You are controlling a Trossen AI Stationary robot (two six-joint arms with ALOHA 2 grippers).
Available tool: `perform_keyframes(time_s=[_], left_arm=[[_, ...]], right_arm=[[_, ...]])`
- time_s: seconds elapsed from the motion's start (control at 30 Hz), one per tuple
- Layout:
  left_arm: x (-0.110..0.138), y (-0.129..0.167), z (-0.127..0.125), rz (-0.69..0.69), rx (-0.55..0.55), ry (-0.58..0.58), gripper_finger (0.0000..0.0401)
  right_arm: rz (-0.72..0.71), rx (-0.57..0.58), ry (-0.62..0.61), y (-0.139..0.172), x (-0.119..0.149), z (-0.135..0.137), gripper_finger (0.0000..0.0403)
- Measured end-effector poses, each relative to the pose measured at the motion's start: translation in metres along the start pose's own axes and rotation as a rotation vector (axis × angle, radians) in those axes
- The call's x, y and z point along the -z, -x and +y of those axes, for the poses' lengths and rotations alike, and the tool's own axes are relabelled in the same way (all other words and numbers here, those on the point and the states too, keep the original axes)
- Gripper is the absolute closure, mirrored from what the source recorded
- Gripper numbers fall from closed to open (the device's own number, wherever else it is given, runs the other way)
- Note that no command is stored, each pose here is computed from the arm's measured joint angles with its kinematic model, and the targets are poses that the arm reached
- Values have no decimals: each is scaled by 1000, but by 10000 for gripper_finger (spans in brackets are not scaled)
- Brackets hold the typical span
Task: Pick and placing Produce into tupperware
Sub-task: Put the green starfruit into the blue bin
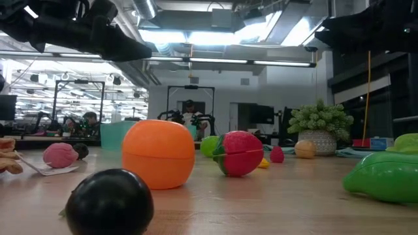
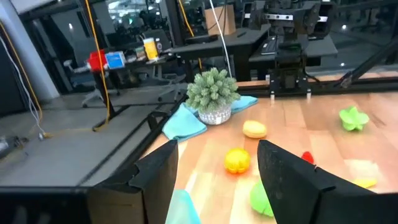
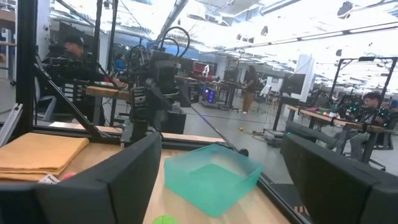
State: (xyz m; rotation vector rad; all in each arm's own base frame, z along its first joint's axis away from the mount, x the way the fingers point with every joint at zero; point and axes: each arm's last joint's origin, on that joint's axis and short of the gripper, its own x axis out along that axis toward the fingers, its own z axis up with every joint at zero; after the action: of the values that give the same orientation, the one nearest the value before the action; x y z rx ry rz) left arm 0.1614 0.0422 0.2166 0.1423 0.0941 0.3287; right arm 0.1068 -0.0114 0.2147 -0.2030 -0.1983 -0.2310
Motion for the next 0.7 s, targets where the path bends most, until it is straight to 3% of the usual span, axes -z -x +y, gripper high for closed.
perform_keyframes(time_s=[0.37, 0.7], left_arm=[[1, 0, -2, 3, 47, -17, 180], [1, 0, -2, 2, 50, -19, 119]], right_arm=[[32, -44, 7, 0, 4, 2, 71], [30, -54, 50, 0, 3, 3, 71]])
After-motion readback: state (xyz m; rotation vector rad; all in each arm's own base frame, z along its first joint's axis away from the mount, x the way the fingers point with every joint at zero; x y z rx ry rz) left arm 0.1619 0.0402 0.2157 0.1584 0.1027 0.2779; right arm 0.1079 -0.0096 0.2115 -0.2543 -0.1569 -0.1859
